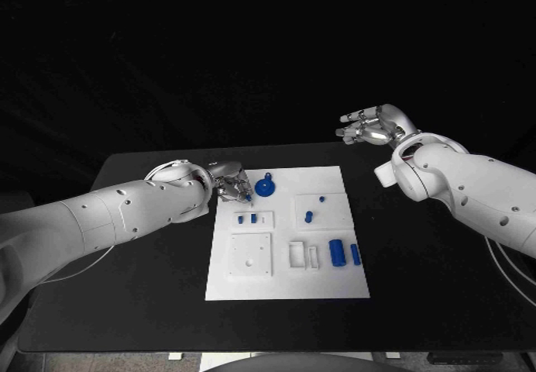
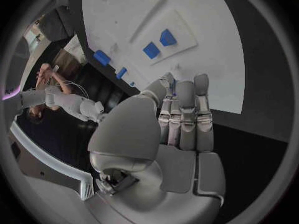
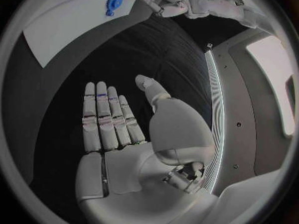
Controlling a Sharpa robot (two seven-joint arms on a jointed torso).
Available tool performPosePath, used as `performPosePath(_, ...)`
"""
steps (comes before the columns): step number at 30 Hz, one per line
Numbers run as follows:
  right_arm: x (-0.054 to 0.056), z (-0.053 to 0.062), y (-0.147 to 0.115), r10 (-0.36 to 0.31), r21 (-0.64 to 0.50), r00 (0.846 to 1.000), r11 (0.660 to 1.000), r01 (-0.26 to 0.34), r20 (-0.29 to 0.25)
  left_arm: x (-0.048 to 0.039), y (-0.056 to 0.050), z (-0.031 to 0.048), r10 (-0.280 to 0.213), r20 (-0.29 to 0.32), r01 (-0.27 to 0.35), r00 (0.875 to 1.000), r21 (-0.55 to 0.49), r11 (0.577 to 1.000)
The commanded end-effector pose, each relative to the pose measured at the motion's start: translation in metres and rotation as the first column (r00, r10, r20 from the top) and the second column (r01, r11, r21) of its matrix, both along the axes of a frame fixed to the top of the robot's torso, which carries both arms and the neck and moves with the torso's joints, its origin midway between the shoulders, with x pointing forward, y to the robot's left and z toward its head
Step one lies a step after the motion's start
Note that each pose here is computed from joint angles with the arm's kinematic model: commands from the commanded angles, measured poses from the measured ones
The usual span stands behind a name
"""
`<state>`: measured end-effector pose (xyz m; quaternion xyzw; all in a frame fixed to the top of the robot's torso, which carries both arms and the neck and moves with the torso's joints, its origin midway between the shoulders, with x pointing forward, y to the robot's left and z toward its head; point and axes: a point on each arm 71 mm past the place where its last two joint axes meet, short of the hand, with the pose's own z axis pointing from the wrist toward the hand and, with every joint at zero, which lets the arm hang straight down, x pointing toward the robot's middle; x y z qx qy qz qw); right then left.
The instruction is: Assemble the parts on the task board
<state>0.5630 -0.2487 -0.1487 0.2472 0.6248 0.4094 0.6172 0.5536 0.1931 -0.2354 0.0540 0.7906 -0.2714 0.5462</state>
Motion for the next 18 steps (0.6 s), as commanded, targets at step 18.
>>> performPosePath(18,-0.0001,0.0004,0.0024,0.016,0.0,1.0,1.0,-0.016,0.002,-0.0014,-0.0046,-0.0082,-0.021,-0.031,0.022,0.999,0.021,1.0)
